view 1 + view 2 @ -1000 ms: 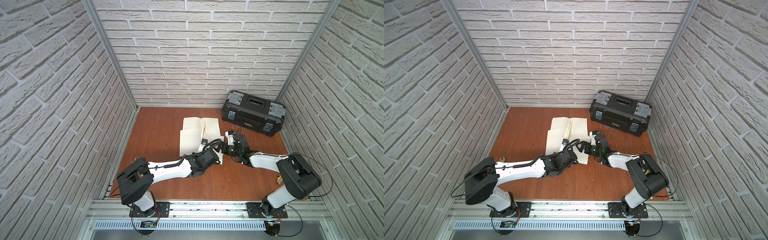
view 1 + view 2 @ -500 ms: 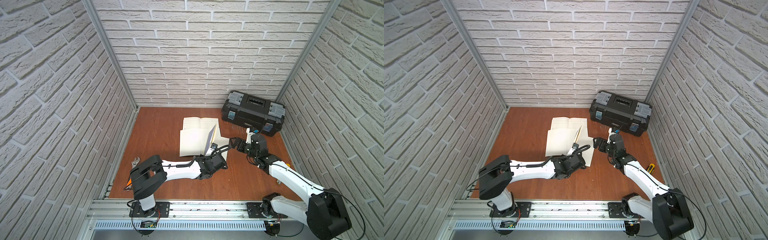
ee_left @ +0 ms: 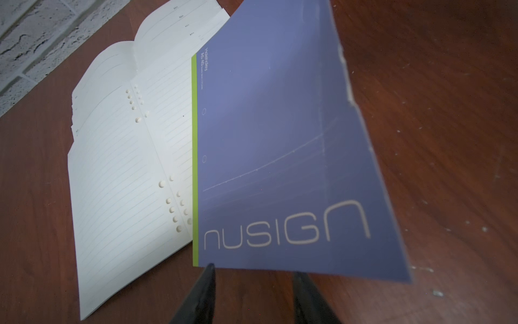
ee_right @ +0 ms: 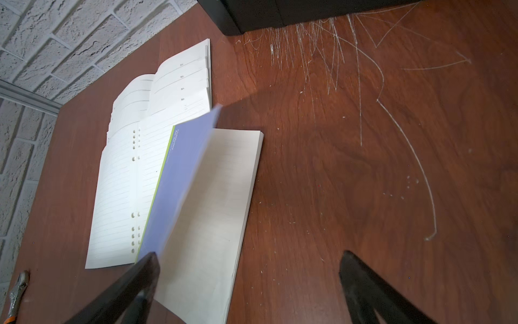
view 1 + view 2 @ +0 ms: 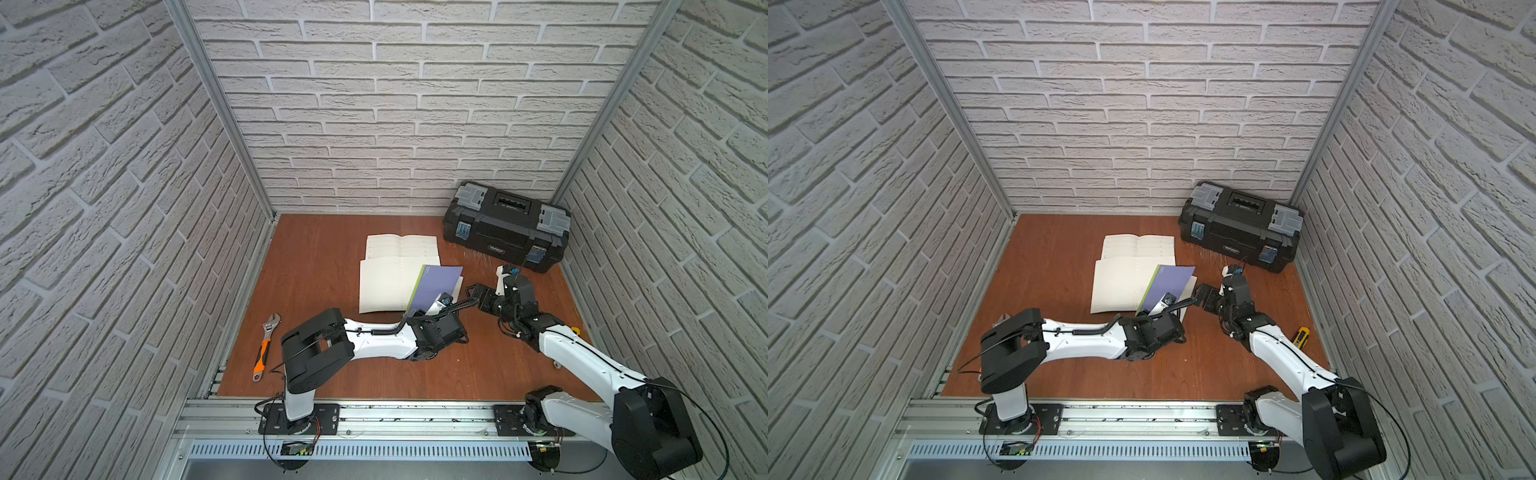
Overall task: Close the notebook
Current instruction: Close the notebook at the center of the board.
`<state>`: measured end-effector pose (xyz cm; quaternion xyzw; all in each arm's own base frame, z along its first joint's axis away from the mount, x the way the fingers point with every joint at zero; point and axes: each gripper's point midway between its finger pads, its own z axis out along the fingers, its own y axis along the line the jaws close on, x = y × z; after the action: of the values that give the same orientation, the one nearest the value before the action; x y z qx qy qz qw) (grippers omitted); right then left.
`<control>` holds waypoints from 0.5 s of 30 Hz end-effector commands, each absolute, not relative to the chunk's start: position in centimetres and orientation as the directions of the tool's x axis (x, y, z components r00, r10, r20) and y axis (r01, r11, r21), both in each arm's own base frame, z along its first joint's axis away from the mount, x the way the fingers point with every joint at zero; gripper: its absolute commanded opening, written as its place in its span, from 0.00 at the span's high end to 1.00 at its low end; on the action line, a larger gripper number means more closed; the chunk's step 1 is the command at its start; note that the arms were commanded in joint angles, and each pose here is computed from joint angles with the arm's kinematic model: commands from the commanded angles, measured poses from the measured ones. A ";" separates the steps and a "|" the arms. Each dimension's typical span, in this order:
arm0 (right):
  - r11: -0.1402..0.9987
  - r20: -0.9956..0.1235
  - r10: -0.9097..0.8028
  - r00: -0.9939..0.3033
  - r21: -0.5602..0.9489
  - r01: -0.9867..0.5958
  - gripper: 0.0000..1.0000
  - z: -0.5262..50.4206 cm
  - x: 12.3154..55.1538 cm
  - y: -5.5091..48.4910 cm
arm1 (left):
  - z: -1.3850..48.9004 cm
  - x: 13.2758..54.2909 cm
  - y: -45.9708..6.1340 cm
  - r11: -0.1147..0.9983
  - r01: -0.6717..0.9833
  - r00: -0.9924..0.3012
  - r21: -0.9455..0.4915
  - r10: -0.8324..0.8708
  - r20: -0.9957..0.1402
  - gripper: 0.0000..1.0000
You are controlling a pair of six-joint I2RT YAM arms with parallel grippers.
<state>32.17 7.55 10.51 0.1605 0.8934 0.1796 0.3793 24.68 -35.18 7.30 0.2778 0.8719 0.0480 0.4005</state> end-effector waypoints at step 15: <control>0.823 -0.637 0.416 -0.650 0.568 -0.030 0.00 14.8 37.4 11.4 | 8.7 21.6 -38.3 0.777 0.629 -0.542 -0.025 0.415 -0.730 0.46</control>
<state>34.55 9.62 10.79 0.1409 0.8932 0.2257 0.3624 22.09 -36.88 7.26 0.3010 0.8753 -0.0805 0.3698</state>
